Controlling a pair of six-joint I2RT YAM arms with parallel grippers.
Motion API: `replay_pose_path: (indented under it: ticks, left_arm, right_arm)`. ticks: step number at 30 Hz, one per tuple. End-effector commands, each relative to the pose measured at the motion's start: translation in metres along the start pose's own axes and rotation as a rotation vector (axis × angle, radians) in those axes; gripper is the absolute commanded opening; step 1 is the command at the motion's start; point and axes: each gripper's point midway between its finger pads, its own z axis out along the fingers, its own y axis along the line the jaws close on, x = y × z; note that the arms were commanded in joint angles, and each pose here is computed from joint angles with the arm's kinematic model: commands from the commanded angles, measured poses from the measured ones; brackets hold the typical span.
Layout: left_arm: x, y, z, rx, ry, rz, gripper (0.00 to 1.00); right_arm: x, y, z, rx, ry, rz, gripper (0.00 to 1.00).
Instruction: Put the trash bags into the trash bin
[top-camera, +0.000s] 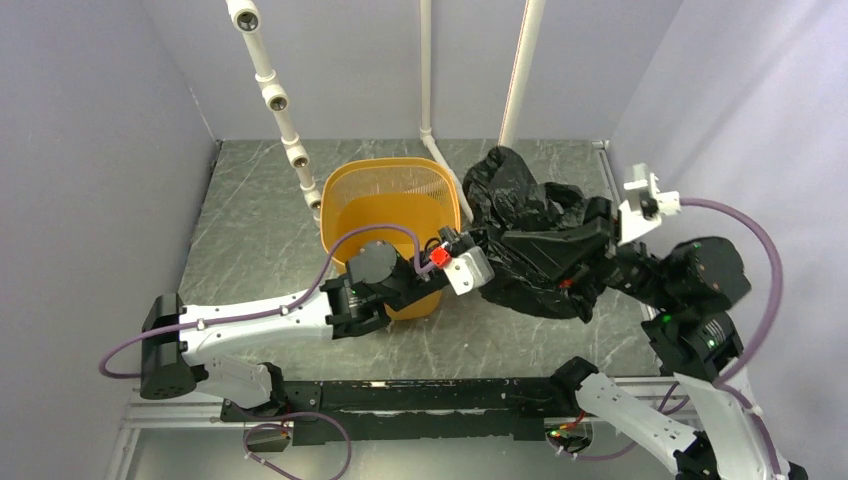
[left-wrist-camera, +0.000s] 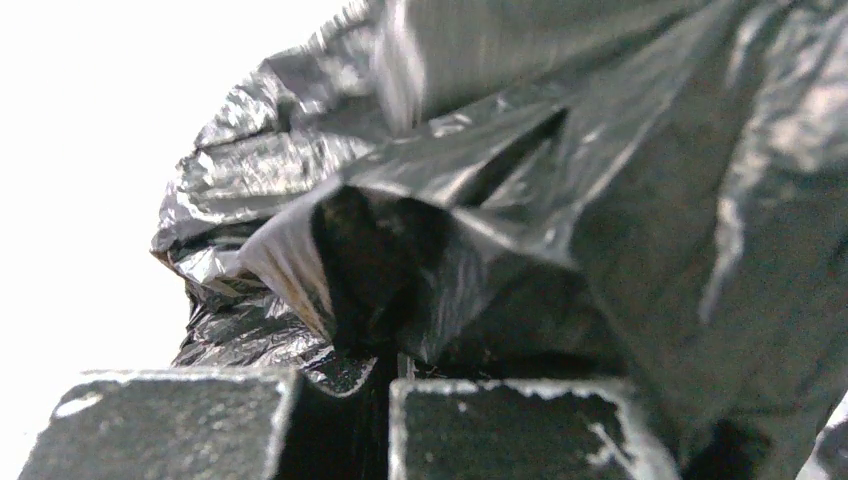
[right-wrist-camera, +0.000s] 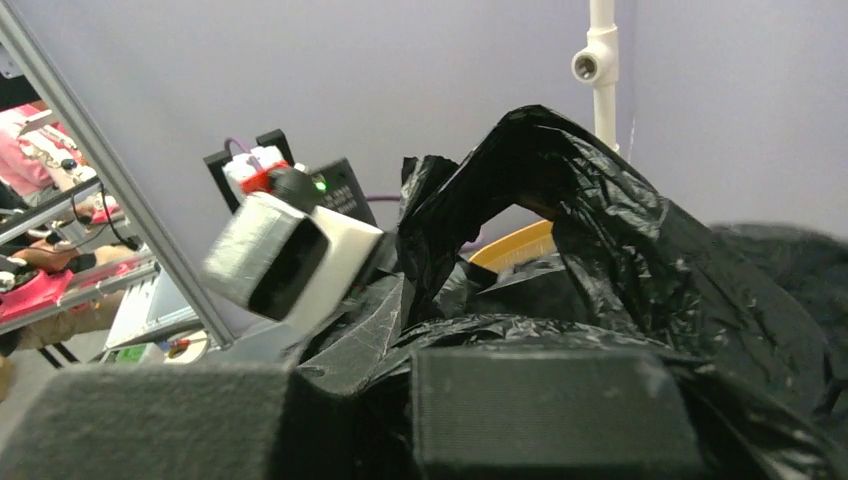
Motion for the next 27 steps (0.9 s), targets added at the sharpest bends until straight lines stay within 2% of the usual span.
replay_pose_path:
  ticks: [1,8,16,22,27]
  left_arm:
    - [-0.041,0.041,-0.002,-0.058,-0.046,0.163,0.03]
    - [-0.088,0.072,-0.014,-0.117,-0.111,0.241,0.02]
    - [-0.107,0.108,-0.049,-0.237,-0.088,0.298,0.02]
    - [-0.11,0.122,-0.073,-0.282,-0.055,0.291,0.02]
    - [-0.08,0.125,-0.089,-0.32,0.073,0.215,0.02]
  right_arm:
    - [-0.023,0.01,0.013,-0.073,-0.026,-0.072,0.05]
    - [-0.048,0.005,0.032,-0.07,-0.064,-0.108,0.05]
    - [-0.047,-0.019,0.065,-0.053,-0.047,-0.105,0.05]
    - [-0.047,-0.032,0.087,-0.059,-0.033,-0.09,0.05]
    - [-0.048,-0.037,0.097,-0.064,-0.034,-0.082,0.04]
